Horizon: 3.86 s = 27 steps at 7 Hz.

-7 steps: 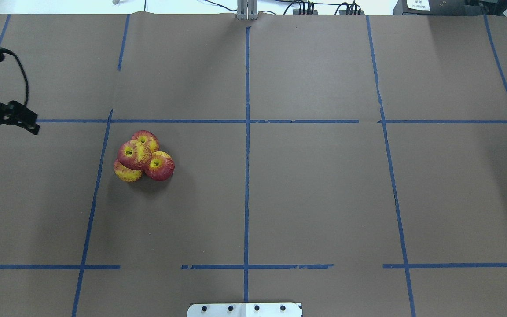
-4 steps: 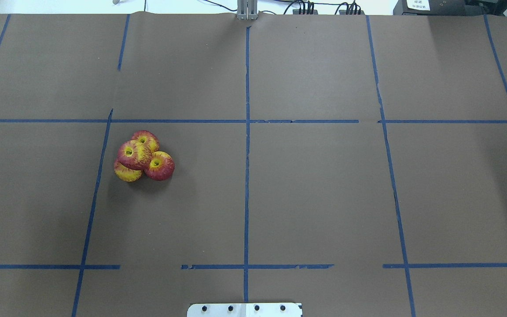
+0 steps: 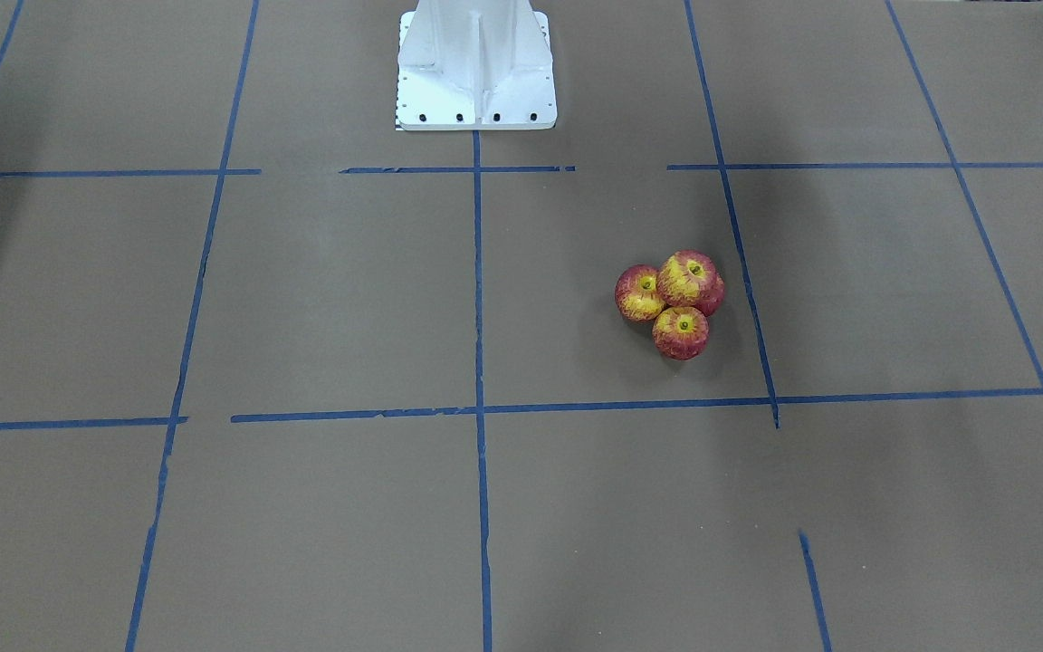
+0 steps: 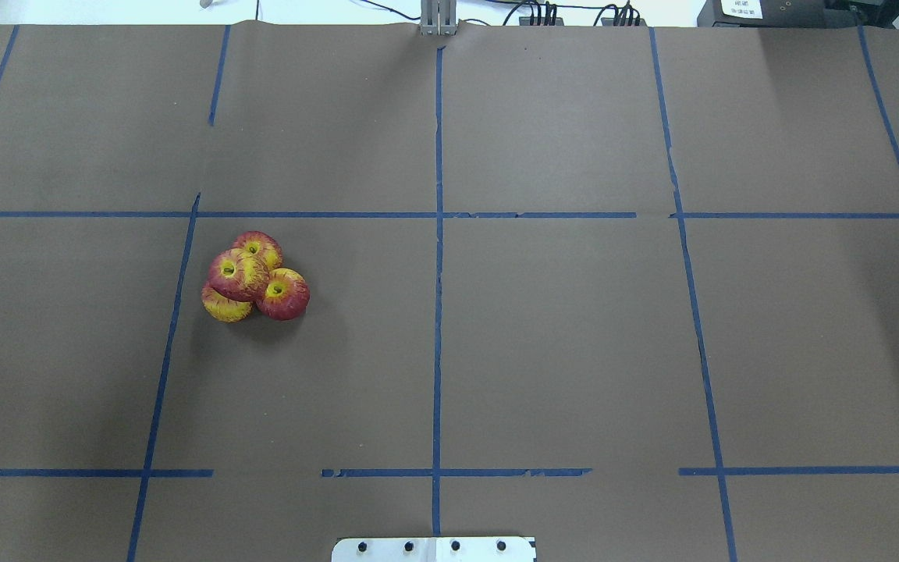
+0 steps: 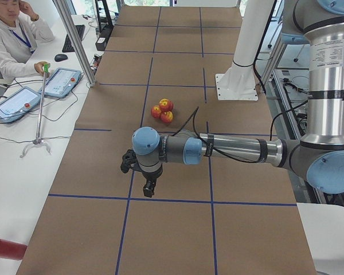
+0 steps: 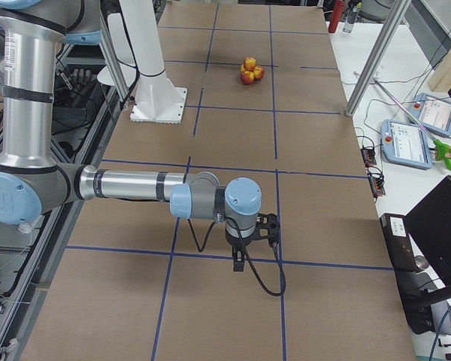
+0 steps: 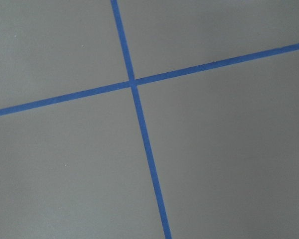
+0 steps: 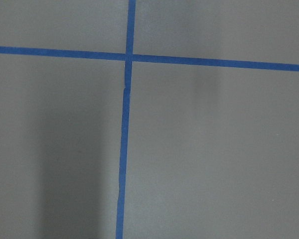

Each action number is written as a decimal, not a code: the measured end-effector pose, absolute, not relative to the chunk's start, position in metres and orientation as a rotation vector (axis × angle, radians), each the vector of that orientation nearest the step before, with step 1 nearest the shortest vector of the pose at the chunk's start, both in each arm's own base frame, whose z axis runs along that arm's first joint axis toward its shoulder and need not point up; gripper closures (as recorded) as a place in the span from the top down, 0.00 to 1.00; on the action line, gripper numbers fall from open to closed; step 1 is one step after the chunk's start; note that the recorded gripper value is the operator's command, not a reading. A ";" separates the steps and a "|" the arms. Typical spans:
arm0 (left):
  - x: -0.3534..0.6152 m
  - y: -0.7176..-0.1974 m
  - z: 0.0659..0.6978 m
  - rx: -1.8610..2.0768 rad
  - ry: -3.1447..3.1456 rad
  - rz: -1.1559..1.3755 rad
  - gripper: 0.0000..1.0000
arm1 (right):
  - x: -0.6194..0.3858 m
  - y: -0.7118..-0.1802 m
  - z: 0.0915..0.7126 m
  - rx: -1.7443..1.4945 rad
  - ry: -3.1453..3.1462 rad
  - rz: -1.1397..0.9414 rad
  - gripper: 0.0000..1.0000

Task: Stack apples

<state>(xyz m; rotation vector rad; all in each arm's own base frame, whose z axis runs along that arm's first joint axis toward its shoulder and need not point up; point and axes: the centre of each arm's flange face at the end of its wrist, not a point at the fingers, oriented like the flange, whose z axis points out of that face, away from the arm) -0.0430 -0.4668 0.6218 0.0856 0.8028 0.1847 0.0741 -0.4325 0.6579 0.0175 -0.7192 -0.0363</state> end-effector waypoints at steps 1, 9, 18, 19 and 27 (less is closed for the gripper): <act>-0.043 -0.469 0.620 0.079 0.804 0.159 1.00 | 0.074 -0.432 0.658 0.017 -0.719 -0.036 1.00; -0.061 -0.466 0.624 0.069 0.795 0.093 1.00 | 0.074 -0.433 0.658 0.018 -0.720 -0.036 1.00; -0.062 -0.467 0.628 0.063 0.792 0.091 1.00 | 0.074 -0.432 0.658 0.017 -0.719 -0.036 1.00; -0.062 -0.467 0.629 0.062 0.792 0.090 1.00 | 0.074 -0.432 0.658 0.018 -0.719 -0.036 1.00; -0.062 -0.466 0.642 0.035 0.793 0.081 1.00 | 0.074 -0.432 0.658 0.018 -0.719 -0.036 1.00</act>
